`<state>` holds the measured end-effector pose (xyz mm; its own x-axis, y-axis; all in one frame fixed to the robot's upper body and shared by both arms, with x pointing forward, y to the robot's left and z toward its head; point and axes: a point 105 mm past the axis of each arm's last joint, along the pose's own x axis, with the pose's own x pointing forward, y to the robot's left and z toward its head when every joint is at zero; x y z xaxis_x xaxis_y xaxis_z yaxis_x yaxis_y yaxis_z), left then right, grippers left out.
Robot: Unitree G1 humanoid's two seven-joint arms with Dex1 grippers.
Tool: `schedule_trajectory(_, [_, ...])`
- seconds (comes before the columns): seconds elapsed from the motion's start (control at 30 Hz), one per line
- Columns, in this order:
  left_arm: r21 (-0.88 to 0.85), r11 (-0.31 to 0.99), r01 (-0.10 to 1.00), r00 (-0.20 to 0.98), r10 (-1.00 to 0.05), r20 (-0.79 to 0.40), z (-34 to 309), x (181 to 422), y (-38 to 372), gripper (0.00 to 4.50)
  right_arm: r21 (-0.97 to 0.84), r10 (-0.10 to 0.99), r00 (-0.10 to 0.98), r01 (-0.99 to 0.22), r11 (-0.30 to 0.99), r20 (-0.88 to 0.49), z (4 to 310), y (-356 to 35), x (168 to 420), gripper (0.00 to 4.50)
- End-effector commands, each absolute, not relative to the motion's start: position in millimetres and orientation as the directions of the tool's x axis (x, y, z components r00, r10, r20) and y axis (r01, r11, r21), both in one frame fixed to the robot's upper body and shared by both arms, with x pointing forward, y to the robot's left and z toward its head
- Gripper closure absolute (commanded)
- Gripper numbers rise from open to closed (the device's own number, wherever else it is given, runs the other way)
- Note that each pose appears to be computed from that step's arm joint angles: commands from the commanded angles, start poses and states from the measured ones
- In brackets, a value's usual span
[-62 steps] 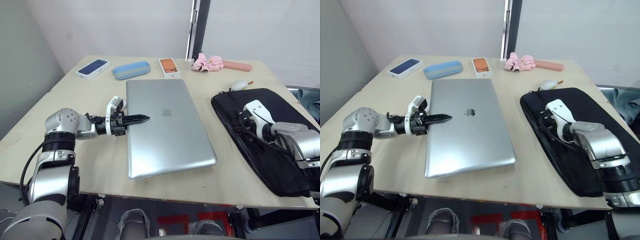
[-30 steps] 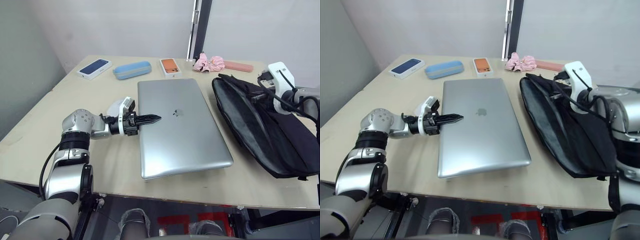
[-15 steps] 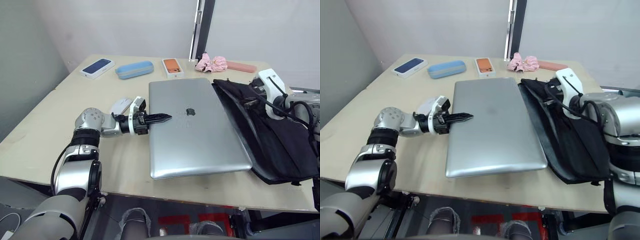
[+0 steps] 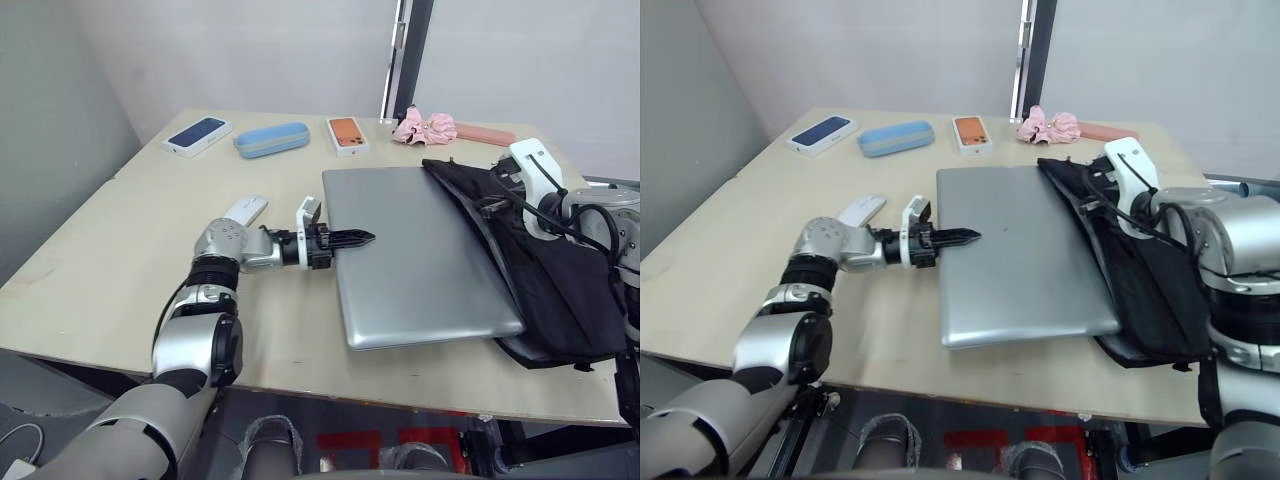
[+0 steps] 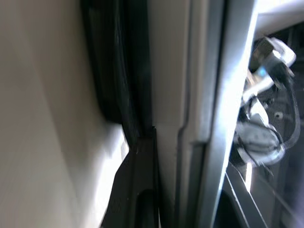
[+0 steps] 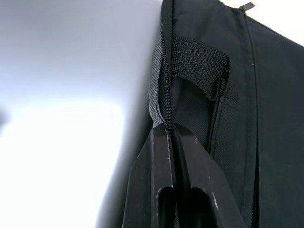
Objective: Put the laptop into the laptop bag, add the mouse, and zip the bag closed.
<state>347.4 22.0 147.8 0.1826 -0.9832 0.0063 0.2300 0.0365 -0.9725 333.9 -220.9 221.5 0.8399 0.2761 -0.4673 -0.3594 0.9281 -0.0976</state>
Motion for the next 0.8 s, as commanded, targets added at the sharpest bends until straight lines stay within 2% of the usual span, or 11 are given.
schedule_trajectory(0.03, [-0.947,-0.051,0.318,0.203,-0.972,0.121,181,358,13,4.19,-0.135,0.289,0.877,-0.362,0.922,-0.383,247,-217,331,4.47])
schedule_trajectory(0.37, [-0.936,-0.018,0.353,0.225,-0.969,0.104,175,366,-24,4.19,-0.1,0.328,0.869,-0.389,0.916,-0.371,247,-201,326,4.47])
schedule_trajectory(0.8, [-0.923,-0.076,0.377,0.181,-0.971,0.154,184,359,-65,4.19,0.056,0.449,0.843,-0.454,0.889,-0.296,244,-165,329,4.47])
